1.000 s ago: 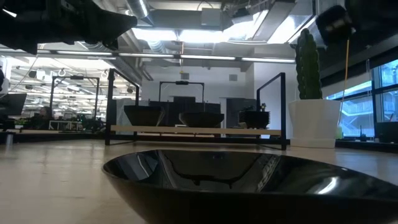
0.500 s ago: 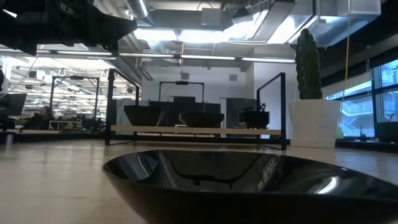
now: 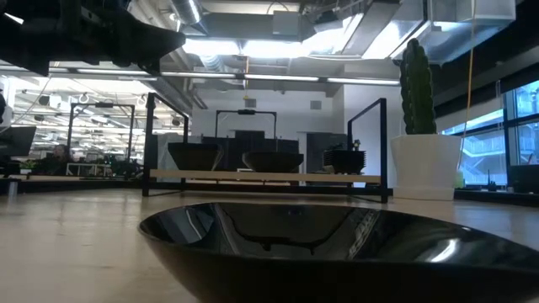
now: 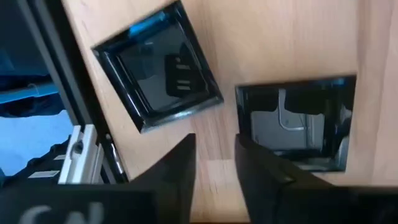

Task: Pick & Place Mini shaped plates
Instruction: Stack the black square plate on top of the black square plate on the shelf

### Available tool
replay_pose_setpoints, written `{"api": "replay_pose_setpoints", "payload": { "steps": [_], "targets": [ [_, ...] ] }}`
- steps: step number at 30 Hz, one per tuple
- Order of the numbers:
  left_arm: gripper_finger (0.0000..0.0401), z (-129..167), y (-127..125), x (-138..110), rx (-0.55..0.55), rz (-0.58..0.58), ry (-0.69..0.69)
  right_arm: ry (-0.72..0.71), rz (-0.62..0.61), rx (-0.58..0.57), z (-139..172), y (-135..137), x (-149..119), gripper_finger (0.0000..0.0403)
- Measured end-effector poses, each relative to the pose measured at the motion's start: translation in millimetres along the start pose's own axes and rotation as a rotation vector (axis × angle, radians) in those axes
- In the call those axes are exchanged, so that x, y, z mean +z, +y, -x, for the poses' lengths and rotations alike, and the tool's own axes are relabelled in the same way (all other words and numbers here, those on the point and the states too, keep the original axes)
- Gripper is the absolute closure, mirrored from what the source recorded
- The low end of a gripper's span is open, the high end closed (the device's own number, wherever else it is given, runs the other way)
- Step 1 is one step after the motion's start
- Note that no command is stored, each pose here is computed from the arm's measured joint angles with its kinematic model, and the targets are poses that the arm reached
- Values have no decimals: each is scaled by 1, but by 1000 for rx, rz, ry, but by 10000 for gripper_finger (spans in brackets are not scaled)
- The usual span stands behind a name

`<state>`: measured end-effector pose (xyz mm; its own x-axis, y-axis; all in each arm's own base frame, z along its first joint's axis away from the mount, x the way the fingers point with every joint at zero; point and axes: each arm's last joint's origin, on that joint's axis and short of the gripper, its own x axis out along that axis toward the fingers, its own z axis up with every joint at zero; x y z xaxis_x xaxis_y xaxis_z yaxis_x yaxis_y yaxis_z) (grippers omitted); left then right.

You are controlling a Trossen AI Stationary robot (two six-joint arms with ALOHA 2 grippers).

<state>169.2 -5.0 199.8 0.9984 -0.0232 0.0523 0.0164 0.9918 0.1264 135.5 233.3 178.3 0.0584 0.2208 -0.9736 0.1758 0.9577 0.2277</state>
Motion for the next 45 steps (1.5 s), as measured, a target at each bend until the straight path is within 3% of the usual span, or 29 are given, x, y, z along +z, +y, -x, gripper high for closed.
{"api": "replay_pose_setpoints", "payload": {
  "steps": [8, 22, 26, 34, 43, 45],
  "targets": [
    [391, 0, 0, 0, 0, 2, 0, -51, 24, -25, -1, 3, -11, 235],
    [394, 0, 0, -2, -3, 2, 21, 78, 29, -112, -29, 3, -13, 230],
    [391, 0, 0, -2, -3, 2, 21, 107, 23, -202, -32, -5, -15, 234],
    [390, 0, 0, -2, -3, 2, 21, 121, 10, -278, -32, -11, -17, 276],
    [393, 0, 0, -2, -3, 2, 21, 122, 16, -284, -32, -12, -17, 387],
    [391, 0, 0, -2, -3, 2, 21, 123, 25, -283, -31, -12, -17, 394]
  ]
}}
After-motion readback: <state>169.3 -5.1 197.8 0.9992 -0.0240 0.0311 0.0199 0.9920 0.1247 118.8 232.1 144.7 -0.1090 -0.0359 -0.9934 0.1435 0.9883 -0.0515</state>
